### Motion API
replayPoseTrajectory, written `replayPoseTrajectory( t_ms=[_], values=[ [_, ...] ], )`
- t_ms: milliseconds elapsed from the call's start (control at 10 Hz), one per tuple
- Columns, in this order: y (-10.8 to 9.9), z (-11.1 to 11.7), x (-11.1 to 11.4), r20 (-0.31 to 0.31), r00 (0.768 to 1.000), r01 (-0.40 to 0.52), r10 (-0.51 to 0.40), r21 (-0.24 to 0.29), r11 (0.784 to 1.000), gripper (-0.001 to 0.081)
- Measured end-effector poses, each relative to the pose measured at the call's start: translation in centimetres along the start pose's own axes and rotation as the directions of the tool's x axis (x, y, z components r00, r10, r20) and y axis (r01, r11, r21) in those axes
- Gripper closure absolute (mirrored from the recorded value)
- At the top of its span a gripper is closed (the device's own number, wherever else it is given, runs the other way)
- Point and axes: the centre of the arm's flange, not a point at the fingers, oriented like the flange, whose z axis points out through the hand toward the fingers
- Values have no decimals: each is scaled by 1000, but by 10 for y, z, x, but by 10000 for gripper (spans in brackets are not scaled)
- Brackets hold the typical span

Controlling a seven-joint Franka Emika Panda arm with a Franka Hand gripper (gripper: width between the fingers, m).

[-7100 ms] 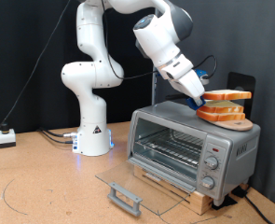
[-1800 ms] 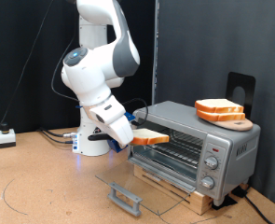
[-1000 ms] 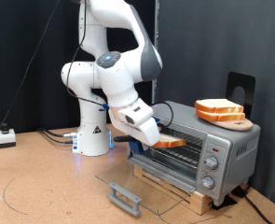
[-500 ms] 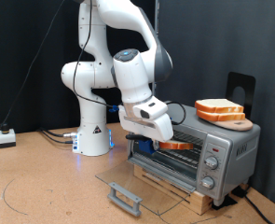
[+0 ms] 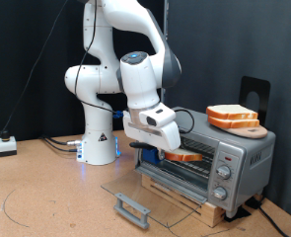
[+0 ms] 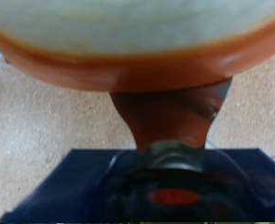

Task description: Make a piece of toast with the oven

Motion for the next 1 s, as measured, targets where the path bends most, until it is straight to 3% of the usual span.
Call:
replayPoseTrajectory(
  t_ms=[500, 1000],
  values=[
    [14, -10, -21, -8, 999, -45, 45, -5, 999, 395],
    [-2, -12, -12, -8, 1000, 12, -12, 23, 1000, 395]
  ],
)
